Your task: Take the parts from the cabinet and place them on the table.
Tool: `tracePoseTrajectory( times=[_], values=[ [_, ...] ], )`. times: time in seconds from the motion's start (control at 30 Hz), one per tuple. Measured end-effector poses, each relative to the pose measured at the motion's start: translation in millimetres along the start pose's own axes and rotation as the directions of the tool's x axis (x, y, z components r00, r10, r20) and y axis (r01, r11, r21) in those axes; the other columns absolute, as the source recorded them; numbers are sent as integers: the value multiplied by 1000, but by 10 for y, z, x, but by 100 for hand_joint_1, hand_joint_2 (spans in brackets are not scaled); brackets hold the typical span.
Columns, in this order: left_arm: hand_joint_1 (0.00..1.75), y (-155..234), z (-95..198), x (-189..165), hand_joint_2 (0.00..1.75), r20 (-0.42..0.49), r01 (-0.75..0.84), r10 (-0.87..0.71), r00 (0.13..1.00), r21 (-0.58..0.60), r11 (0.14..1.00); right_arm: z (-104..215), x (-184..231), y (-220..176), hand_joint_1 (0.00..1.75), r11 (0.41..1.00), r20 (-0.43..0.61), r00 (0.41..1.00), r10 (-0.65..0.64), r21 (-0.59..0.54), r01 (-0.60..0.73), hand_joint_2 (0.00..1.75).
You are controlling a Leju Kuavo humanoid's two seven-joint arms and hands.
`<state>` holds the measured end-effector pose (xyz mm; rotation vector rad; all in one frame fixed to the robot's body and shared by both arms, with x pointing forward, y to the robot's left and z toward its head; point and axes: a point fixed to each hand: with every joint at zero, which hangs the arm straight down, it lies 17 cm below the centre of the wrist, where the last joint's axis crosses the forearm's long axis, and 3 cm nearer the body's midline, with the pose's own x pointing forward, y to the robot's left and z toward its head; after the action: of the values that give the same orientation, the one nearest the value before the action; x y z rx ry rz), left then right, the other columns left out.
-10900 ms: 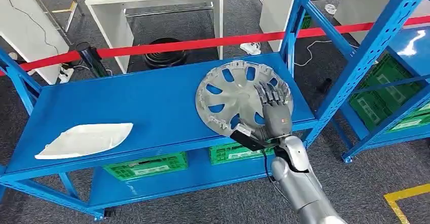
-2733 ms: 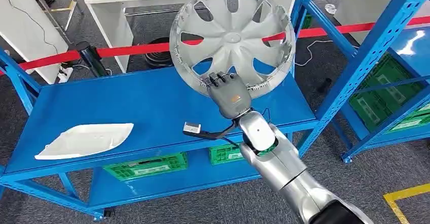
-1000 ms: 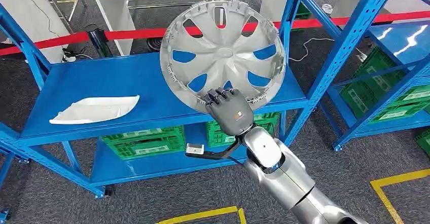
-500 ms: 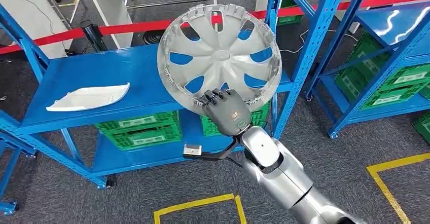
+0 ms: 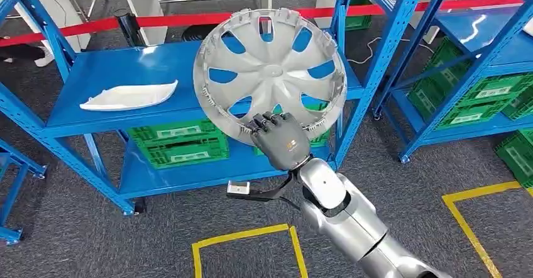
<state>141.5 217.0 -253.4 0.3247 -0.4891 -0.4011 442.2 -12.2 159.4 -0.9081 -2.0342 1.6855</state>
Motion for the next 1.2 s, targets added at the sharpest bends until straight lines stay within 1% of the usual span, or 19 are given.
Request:
tracePoseTrajectory(
  times=[0.37, 0.53, 0.73, 1.0, 1.2],
  values=[
    [0, -11, 9, -24, 175, -2, 0, 0, 1000, -2, 1000, -11, 0, -18, 175, 1000, 0, 1000, 0, -4, 0, 175],
    [0, -5, 7, -21, 175, -2, -8, 8, 1000, 0, 1000, -7, 25, -10, 175, 1000, 10, 1000, -21, -2, 21, 175],
    [0, 6, 0, -5, 175, 2, -9, 9, 1000, 2, 1000, -40, 96, -52, 175, 997, 32, 996, -80, -14, 81, 175],
    [0, 7, 1, -30, 175, -3, -8, 8, 1000, 0, 1000, -31, 105, -28, 175, 996, 35, 995, -90, -2, 91, 175],
    [0, 53, -15, 39, 175, 17, 24, -24, 1000, 22, 999, -27, 84, -29, 175, 996, 27, 996, -91, -4, 91, 175]
  ],
)
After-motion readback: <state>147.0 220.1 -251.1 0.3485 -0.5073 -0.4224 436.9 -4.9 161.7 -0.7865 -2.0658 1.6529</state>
